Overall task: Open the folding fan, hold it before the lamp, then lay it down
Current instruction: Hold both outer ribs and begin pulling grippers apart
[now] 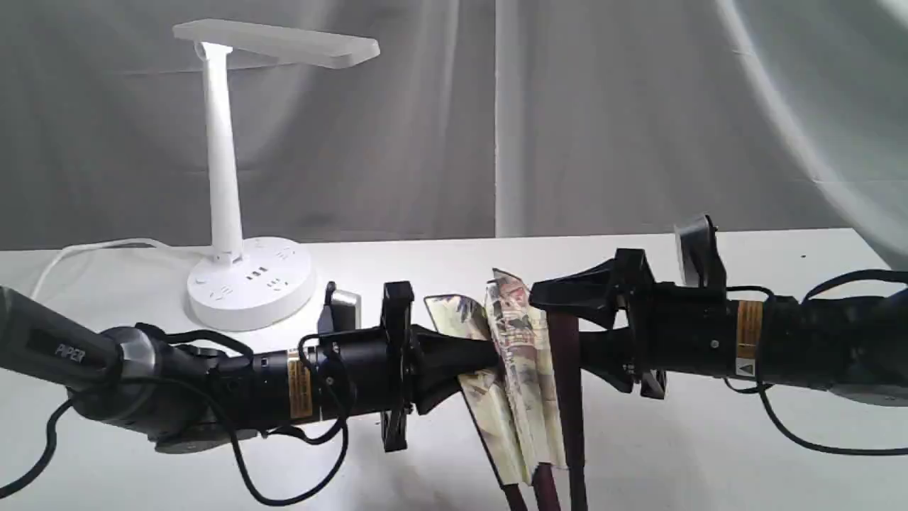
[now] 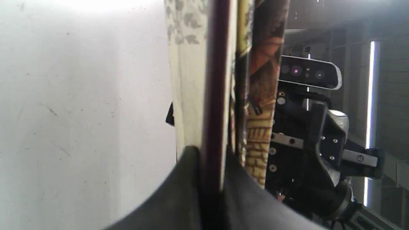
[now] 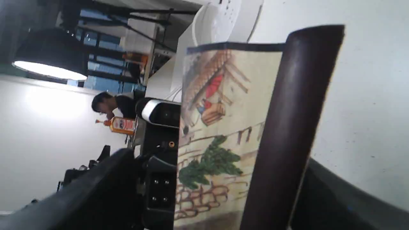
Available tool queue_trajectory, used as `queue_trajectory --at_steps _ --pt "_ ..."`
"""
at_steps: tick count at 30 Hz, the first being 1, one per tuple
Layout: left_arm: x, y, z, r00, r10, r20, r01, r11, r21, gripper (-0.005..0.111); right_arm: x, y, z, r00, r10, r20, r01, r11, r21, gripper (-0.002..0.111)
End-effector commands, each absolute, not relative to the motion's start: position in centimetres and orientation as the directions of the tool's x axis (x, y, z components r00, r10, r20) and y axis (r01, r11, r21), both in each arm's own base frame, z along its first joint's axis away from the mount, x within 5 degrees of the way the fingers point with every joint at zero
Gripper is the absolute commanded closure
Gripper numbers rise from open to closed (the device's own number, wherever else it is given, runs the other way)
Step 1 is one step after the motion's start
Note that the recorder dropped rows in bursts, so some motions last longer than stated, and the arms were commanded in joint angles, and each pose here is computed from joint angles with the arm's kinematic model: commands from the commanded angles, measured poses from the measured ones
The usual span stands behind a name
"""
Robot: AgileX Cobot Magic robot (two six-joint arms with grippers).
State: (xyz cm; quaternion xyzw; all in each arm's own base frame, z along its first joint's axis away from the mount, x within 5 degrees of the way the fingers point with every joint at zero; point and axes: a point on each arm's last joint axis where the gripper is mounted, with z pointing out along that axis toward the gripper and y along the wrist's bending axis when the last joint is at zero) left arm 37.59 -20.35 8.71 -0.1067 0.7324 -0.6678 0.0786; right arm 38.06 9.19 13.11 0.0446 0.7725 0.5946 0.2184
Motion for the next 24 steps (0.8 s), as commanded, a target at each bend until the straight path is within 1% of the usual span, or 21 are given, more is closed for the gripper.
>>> queue_trajectory --at_steps 1,5,7,9,14,24 --pt "37.4 -20.4 10.1 -0.972 -0.235 0.007 -0.023 0.066 -0.998 0.107 38.3 9.2 13.2 -0.918 0.278 -0.284 -0.207 0.275 0.939 0.045" --pt "37.3 -20.5 10.1 -0.975 -0.221 0.002 -0.019 0.076 -0.997 0.107 38.6 9.3 12.5 -0.926 0.263 -0.27 -0.196 0.276 0.941 0.045" --pt "37.2 -20.5 10.0 -0.978 -0.211 -0.001 -0.016 0.082 -0.996 0.107 38.6 9.2 12.2 -0.927 0.266 -0.263 -0.188 0.276 0.942 0.047" --pt "37.2 -20.5 10.0 -0.979 -0.205 -0.003 -0.015 0.086 -0.996 0.107 38.7 9.1 11.7 -0.929 0.27 -0.252 -0.175 0.278 0.945 0.052" --pt "37.2 -20.5 10.0 -0.979 -0.205 -0.003 -0.015 0.086 -0.996 0.107 38.8 9.1 11.1 -0.929 0.289 -0.232 -0.154 0.27 0.951 0.069" --pt "37.2 -20.5 10.0 -0.978 -0.211 -0.003 -0.014 0.083 -0.996 0.107 38.8 9.2 11.3 -0.929 0.292 -0.225 -0.157 0.24 0.958 0.092"
